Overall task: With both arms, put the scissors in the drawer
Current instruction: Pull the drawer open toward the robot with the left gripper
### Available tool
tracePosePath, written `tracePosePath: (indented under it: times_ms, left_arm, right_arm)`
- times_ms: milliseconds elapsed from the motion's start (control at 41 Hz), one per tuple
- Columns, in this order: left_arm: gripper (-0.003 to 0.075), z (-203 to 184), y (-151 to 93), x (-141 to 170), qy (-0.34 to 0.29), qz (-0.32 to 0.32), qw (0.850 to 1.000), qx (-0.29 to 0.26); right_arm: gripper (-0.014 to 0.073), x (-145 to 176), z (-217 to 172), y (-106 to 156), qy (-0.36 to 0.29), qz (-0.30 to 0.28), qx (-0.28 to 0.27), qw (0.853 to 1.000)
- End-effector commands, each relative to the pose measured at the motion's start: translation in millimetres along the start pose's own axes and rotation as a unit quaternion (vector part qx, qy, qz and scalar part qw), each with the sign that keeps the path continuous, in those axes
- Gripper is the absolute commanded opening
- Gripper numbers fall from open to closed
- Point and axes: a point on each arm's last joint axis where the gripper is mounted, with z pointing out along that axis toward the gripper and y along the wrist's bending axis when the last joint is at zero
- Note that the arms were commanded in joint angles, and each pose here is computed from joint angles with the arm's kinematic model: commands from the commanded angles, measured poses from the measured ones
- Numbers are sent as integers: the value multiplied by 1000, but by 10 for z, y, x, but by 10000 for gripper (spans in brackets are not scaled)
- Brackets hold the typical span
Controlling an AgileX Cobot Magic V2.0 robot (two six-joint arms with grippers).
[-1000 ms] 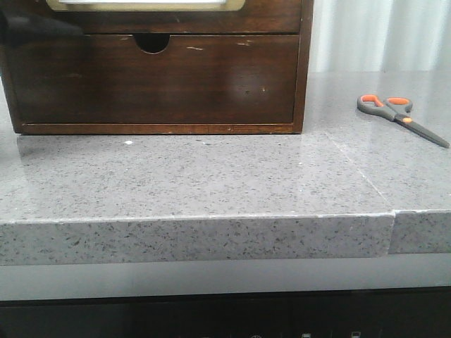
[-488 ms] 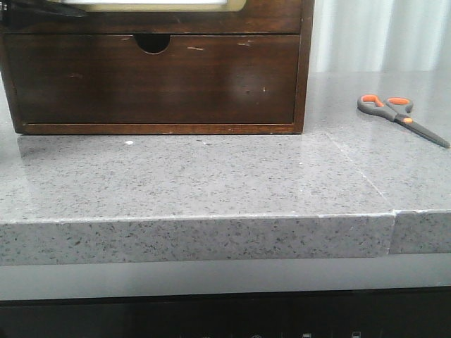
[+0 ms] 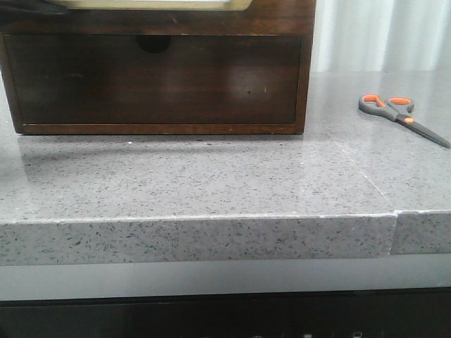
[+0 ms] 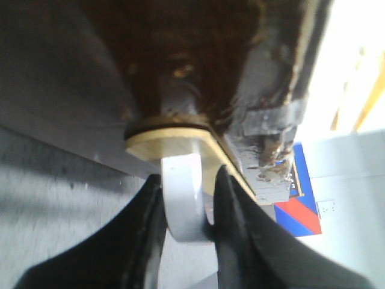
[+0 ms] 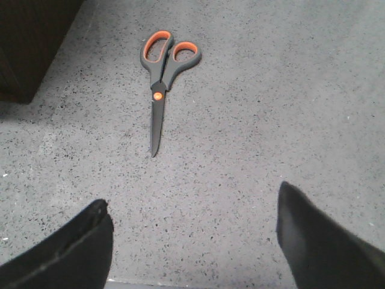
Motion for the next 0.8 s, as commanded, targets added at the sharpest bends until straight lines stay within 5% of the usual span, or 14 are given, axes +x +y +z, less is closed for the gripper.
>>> tracePosePath:
  times_ms: [0,317,561,780]
  left_arm:
    - [115,-180,-364,292,50,52,992,107]
    - [115,-535,-348,743,32,94,990,100]
    - [138,-579,-270,798,20,106,992,63]
    - [496,-574,-228,775,10,113,993,39]
  right_arm:
    - [582,-150,-39,-21,-47,-3,7,999]
    - [582,-150,-39,-21,-47,-3,7,999]
    - [582,-150,-39,-21,-47,-3,7,999]
    - [582,-149,-39,-21,-47,-3,7,999]
